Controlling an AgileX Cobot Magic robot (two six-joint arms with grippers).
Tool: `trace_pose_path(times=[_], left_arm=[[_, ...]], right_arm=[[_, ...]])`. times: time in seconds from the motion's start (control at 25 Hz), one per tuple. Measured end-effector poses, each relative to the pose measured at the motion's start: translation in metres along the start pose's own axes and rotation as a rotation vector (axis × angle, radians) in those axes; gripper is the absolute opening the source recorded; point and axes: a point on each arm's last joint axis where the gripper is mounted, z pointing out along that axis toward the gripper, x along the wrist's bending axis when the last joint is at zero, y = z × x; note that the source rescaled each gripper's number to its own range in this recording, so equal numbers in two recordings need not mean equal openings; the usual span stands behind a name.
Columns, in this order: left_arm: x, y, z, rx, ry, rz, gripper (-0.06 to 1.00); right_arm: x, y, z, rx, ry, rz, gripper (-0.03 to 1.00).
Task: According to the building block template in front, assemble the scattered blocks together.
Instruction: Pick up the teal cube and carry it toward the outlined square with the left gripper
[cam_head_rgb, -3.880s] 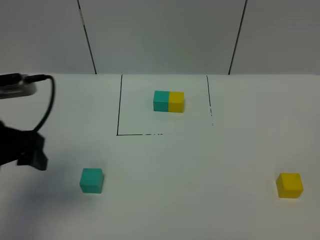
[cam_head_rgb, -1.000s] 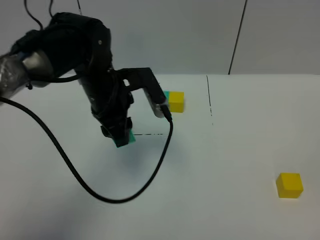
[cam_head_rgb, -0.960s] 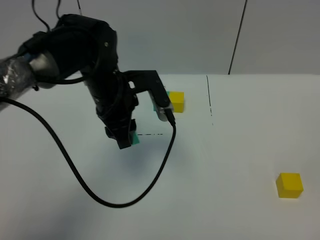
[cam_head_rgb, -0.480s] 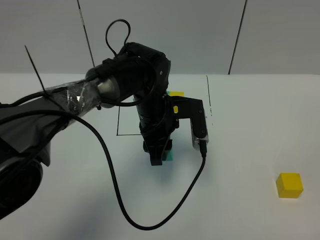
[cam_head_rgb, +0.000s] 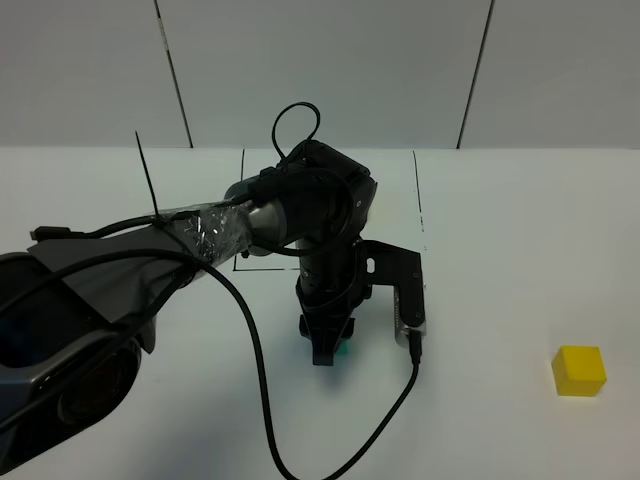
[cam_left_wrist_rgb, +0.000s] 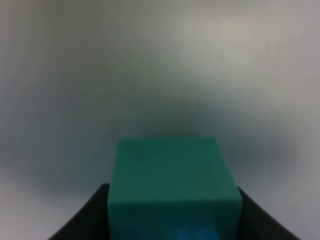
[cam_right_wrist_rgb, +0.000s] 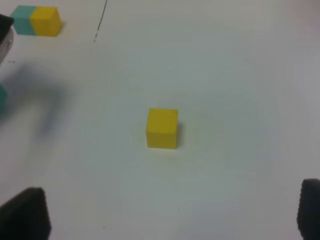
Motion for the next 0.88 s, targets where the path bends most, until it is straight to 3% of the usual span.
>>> trace_pose_path(times=[0.88], left_arm=[[0.0014, 0.0009, 0.0107, 0.029, 0.003, -0.01, 0.0]], right_arm=[[0.0, 0.0, 0.0, 0.0, 0.0, 0.0, 1.0]])
